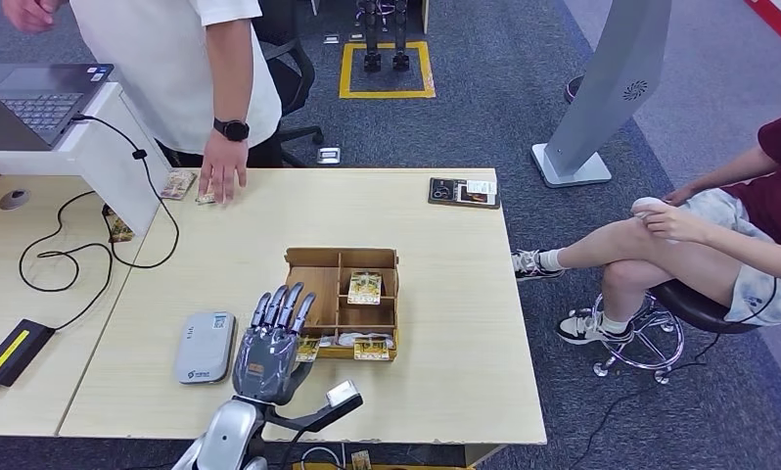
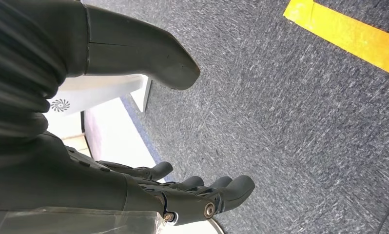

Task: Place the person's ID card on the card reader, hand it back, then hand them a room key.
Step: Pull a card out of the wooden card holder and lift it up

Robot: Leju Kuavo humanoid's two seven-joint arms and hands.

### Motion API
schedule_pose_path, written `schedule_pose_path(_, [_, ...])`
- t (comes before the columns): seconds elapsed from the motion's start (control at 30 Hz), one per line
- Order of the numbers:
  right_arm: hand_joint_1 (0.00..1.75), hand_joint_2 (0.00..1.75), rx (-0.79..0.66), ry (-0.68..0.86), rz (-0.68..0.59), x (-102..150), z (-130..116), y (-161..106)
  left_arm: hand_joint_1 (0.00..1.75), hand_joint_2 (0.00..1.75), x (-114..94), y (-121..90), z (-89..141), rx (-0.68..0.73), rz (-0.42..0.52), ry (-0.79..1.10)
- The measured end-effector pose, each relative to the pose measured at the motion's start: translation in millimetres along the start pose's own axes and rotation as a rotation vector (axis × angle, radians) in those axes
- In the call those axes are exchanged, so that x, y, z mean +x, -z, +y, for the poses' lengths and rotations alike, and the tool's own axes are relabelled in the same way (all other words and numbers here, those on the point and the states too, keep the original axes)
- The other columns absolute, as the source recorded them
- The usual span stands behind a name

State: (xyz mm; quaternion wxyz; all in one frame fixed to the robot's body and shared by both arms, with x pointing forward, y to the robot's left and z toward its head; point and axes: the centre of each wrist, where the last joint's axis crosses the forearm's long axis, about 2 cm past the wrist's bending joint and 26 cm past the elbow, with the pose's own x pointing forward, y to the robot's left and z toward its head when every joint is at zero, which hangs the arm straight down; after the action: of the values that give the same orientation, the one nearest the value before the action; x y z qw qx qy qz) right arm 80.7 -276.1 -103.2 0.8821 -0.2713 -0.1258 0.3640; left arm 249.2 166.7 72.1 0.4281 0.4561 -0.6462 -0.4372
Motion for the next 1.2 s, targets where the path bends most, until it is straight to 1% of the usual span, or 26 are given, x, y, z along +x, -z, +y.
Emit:
schedule_pose_path(0.3, [0.00, 1.75, -0.001, 0.000, 0.001, 0.0, 0.0, 0.0, 0.00, 1.75, -7.0, 0.9, -1.4, 0.000, 0.023, 0.022])
schedule_pose_path(0.43, [0.00, 1.75, -0.001, 0.000, 0.001, 0.0, 0.0, 0.0, 1.75, 1.75, -10.1, 1.7, -0.9, 0.009, 0.039, 0.018])
schedule_pose_path(0.7, [0.00, 1.75, -0.005, 0.001, -0.002, -0.2, 0.1, -0.1, 1.75, 1.75, -14.7, -0.4, -0.6, 0.042, 0.028, -0.035])
schedule_pose_path(1.03, [0.00, 1.75, -0.005, 0.001, -0.002, -0.2, 0.1, -0.1, 1.75, 1.75, -14.3, 0.3, 0.1, 0.055, 0.032, -0.052])
schedule_pose_path(1.2, [0.00, 1.75, -0.006, 0.002, -0.003, -0.2, 0.0, -0.1, 1.75, 1.75, -14.7, 0.1, 0.2, 0.064, 0.014, -0.063])
